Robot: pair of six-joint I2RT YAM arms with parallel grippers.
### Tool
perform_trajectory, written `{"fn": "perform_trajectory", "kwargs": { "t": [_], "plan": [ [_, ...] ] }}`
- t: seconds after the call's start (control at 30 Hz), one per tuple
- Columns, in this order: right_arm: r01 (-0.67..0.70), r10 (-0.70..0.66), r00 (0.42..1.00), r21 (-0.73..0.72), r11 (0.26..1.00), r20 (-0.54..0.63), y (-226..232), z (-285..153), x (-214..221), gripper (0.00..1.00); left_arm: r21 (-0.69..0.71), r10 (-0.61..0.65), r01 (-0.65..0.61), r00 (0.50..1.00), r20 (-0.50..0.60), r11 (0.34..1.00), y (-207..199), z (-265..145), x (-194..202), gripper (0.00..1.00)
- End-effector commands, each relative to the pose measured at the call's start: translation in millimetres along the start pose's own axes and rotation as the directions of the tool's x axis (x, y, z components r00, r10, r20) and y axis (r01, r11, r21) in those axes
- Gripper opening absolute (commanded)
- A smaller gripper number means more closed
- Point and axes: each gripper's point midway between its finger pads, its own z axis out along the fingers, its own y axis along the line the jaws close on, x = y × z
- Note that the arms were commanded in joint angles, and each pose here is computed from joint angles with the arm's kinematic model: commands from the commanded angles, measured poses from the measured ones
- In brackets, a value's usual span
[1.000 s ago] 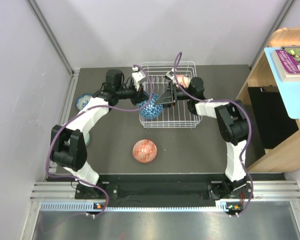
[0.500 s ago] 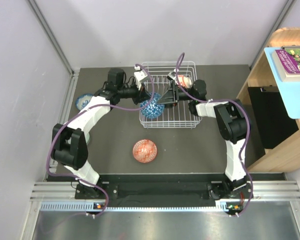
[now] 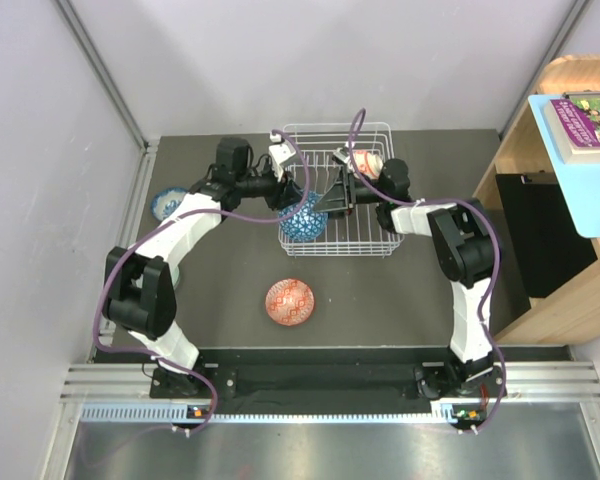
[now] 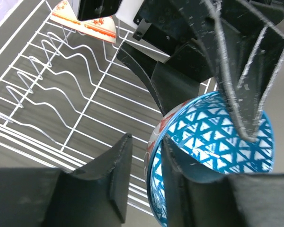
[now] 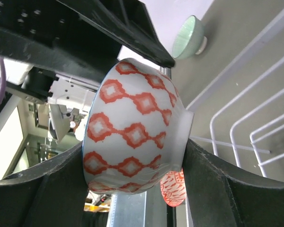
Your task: Load the bowls into the dish rack
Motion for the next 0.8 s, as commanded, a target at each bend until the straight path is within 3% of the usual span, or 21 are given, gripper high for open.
{"fn": "perform_trajectory", "kwargs": {
  "t": [0.0,0.27,0.5,0.63,0.77],
  "plan": [
    [0.132,-0.133,0.991,0.022,0.991,0.023,18.7,-0.2,-10.4,0.0,-0.007,0.049,-0.049,0.998,0.046,0.999,-2.5,-1.9,-13.4,0.39],
    [0.096,-0.103,0.994,0.144,0.985,0.04,-5.1,-4.5,-15.0,0.0,0.002,0.042,-0.042,0.998,0.046,0.999,-5.7,-1.8,-8.5,0.41],
    [0.143,-0.16,0.985,0.228,0.963,0.061,-14.0,-13.1,-27.1,0.0,0.015,0.023,-0.023,0.999,0.028,1.0,-6.7,2.0,2.5,0.42],
    [0.145,-0.172,0.981,0.257,0.955,0.085,-13.1,-20.3,-36.2,0.0,0.005,0.013,-0.013,0.999,0.03,1.0,-6.0,2.7,6.2,0.52],
    [0.148,-0.183,0.977,0.272,0.951,0.106,-9.5,-26.1,-43.1,0.0,-0.01,0.006,-0.006,1.0,0.027,1.0,-4.0,2.9,8.7,0.56]
  ]
}}
